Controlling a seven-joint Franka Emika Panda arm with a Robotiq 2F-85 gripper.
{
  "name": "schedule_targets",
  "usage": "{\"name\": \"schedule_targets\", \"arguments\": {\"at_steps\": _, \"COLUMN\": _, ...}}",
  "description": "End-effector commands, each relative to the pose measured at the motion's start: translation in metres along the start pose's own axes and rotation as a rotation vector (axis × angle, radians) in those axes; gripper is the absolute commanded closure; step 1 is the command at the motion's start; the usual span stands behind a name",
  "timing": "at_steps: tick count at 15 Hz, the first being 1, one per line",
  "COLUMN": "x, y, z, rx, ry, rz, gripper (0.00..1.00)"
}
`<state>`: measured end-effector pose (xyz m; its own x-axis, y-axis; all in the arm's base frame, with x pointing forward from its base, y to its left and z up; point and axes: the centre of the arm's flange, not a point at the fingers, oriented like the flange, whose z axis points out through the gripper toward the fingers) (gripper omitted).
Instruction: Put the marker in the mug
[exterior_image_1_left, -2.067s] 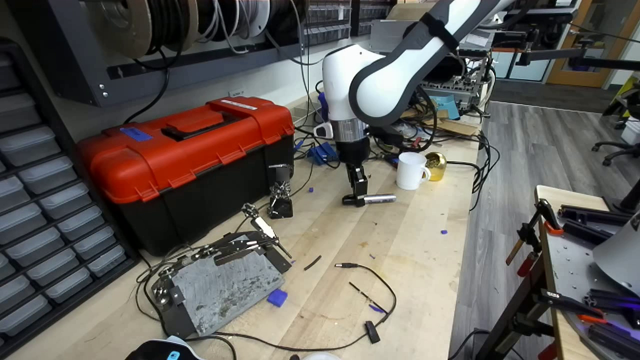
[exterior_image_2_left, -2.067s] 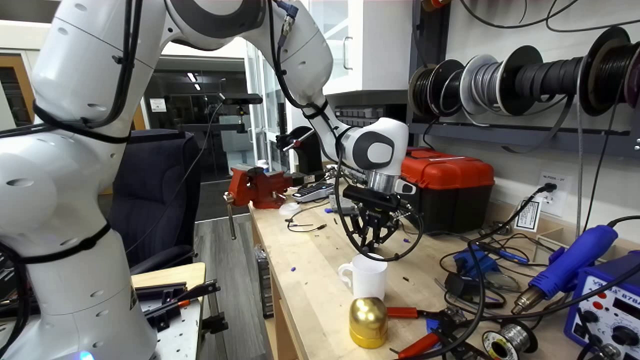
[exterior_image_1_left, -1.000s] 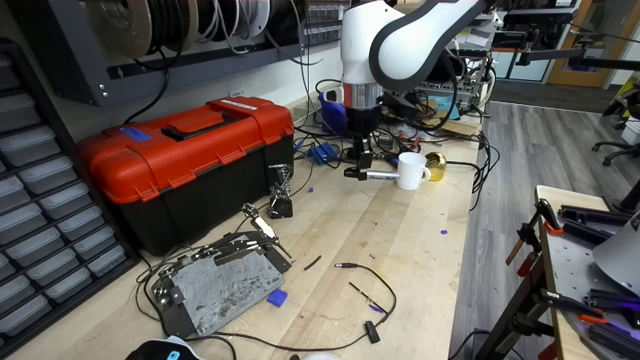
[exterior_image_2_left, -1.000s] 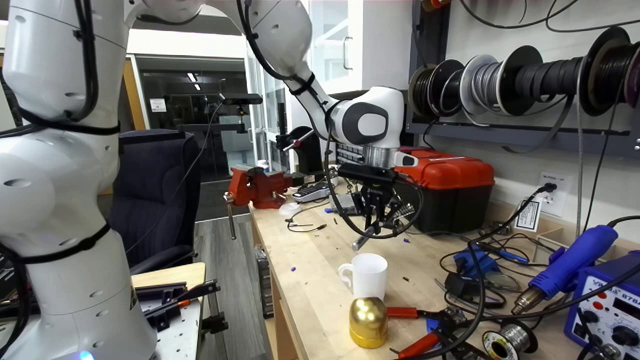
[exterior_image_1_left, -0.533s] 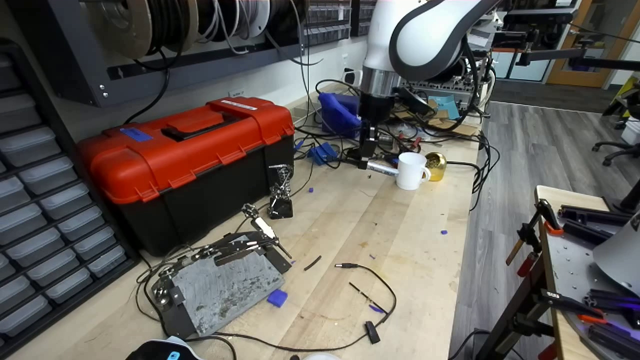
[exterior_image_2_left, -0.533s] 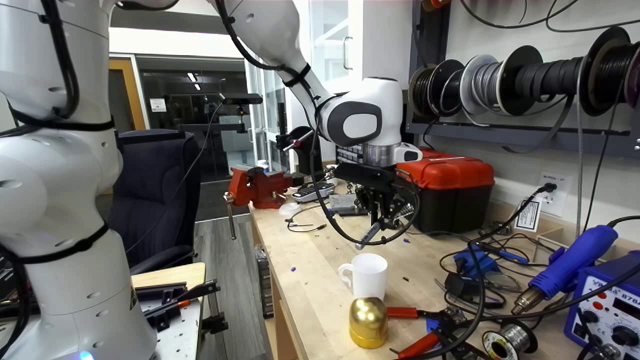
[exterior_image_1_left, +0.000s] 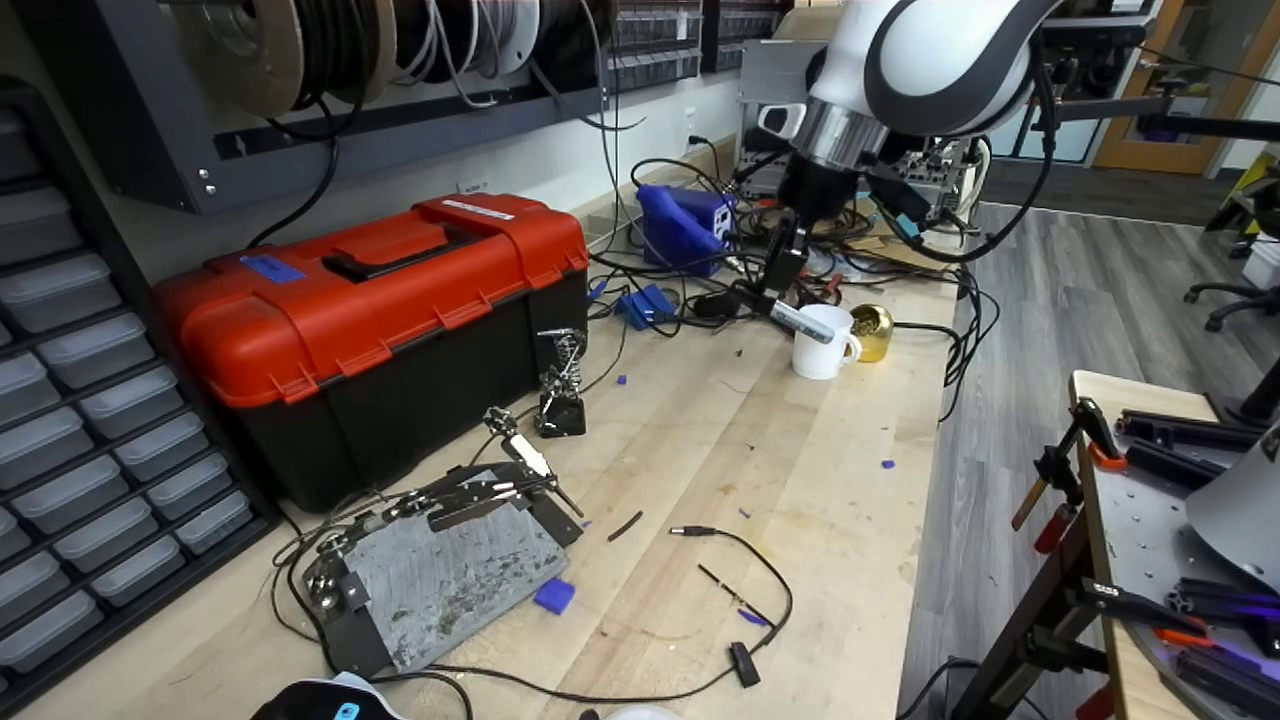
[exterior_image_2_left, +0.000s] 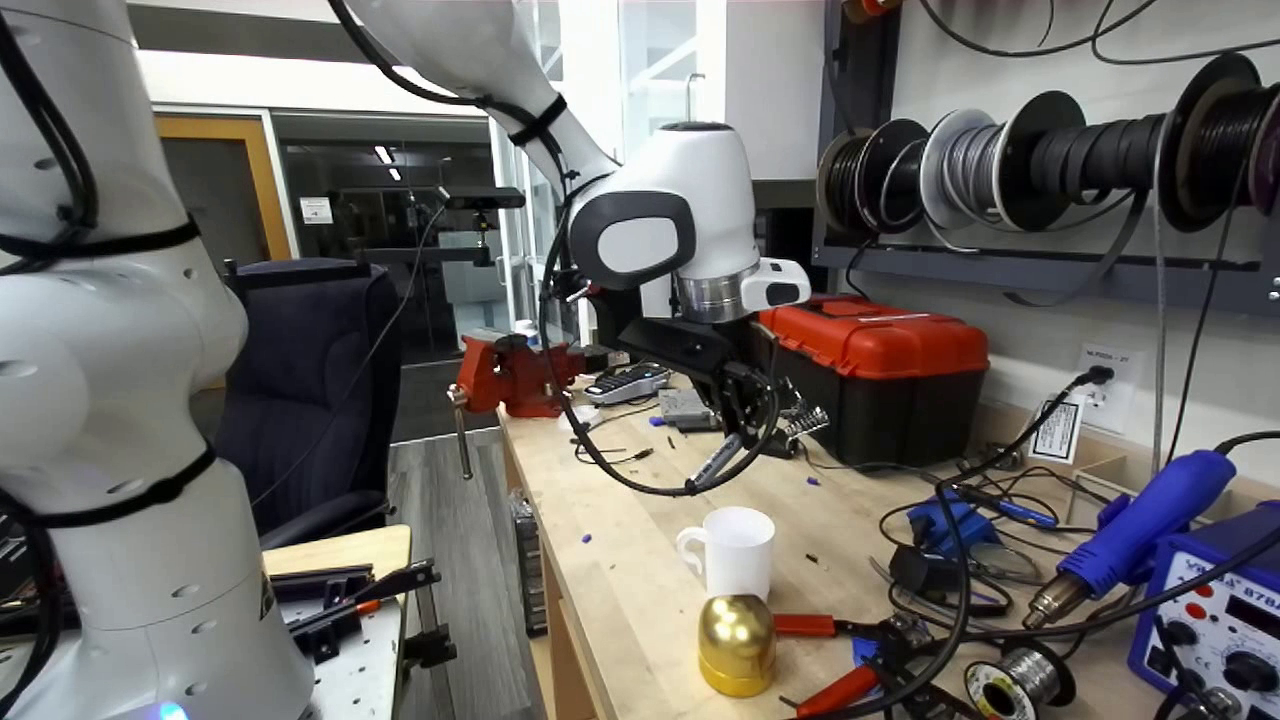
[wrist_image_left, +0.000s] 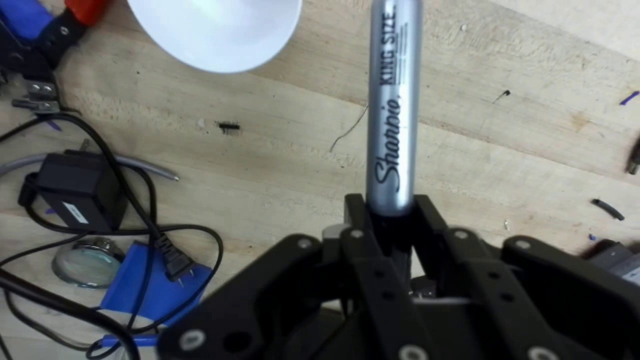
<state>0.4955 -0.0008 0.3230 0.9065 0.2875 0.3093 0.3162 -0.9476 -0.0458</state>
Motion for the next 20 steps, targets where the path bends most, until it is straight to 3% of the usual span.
{"name": "schedule_targets", "arguments": {"at_steps": 1, "x": -0.037, "y": -0.001, "z": -0.033, "rx": -0.022, "ry": 0.093, "rz": 0.012, "gripper": 0.96}}
{"name": "schedule_targets", "arguments": {"at_steps": 9, "x": -0.026, "y": 0.024, "z": -0.043, "rx": -0.107, "ry": 0.174, "rz": 0.038, "gripper": 0.96}}
{"name": "schedule_targets", "arguments": {"at_steps": 20, "x": -0.038, "y": 0.05, "z": -0.005, "rx": -0.209, "ry": 0.219, "rz": 0.098, "gripper": 0.96}}
